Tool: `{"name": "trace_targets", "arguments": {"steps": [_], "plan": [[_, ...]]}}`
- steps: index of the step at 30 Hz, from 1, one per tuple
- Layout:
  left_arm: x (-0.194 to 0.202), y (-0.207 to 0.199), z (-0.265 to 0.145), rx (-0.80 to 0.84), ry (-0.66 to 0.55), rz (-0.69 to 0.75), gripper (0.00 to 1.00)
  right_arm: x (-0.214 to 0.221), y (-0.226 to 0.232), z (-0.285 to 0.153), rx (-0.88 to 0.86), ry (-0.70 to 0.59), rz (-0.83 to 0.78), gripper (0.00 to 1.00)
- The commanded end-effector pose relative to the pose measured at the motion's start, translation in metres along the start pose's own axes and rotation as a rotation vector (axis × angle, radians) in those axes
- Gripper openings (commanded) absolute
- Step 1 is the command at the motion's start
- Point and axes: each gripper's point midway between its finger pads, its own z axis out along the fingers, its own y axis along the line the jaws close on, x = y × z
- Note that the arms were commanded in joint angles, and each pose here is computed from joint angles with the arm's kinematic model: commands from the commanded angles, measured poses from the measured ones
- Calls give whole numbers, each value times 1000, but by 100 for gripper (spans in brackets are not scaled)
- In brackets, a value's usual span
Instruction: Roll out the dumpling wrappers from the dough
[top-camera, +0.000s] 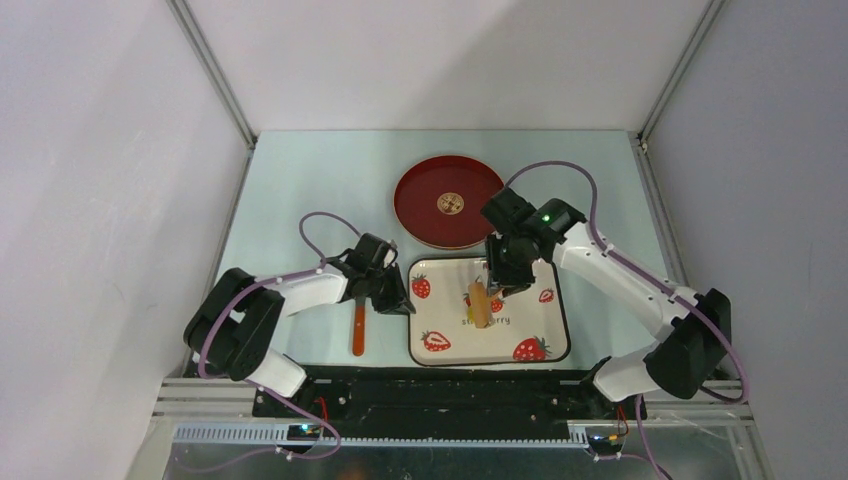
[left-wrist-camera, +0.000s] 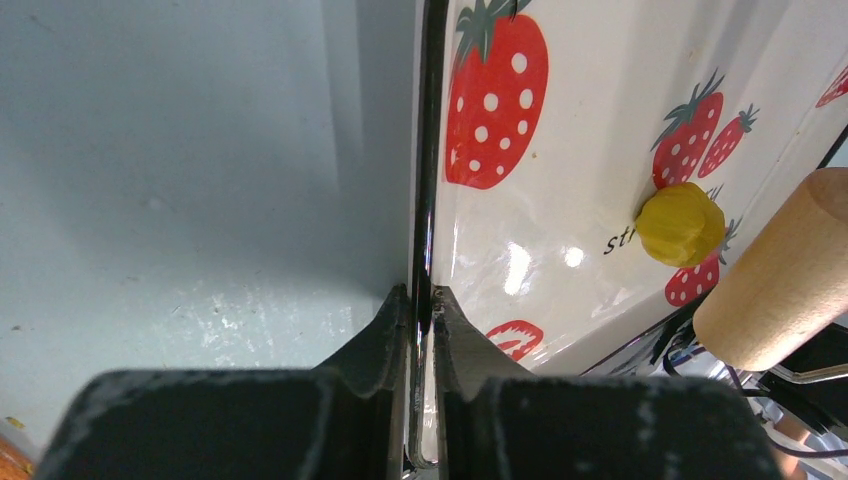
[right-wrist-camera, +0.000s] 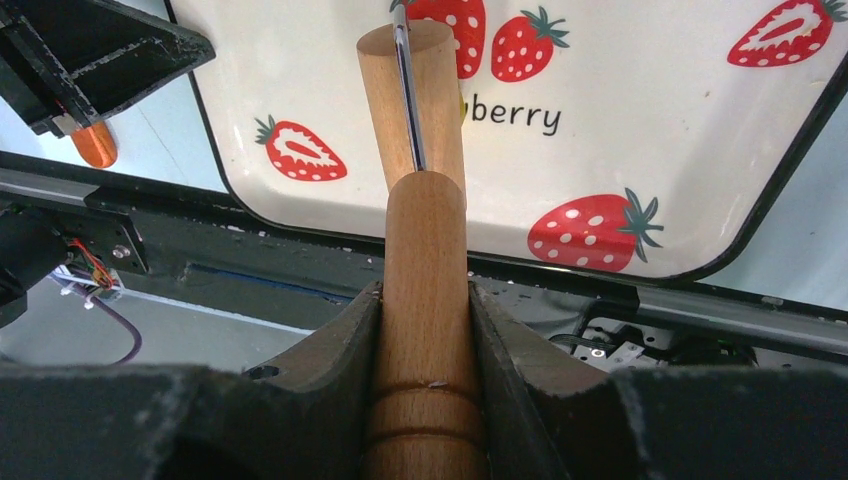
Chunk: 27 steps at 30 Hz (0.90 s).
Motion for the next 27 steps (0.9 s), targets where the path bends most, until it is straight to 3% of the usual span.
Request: {"name": "trace_targets", "arguments": {"steps": [1, 27], "plan": [[15, 21, 8, -78, 35, -14, 0, -13, 13, -6, -22, -50, 7, 0], [14, 22, 9, -85, 32, -23, 0, -5, -12, 31, 169, 42, -2, 0]]}}
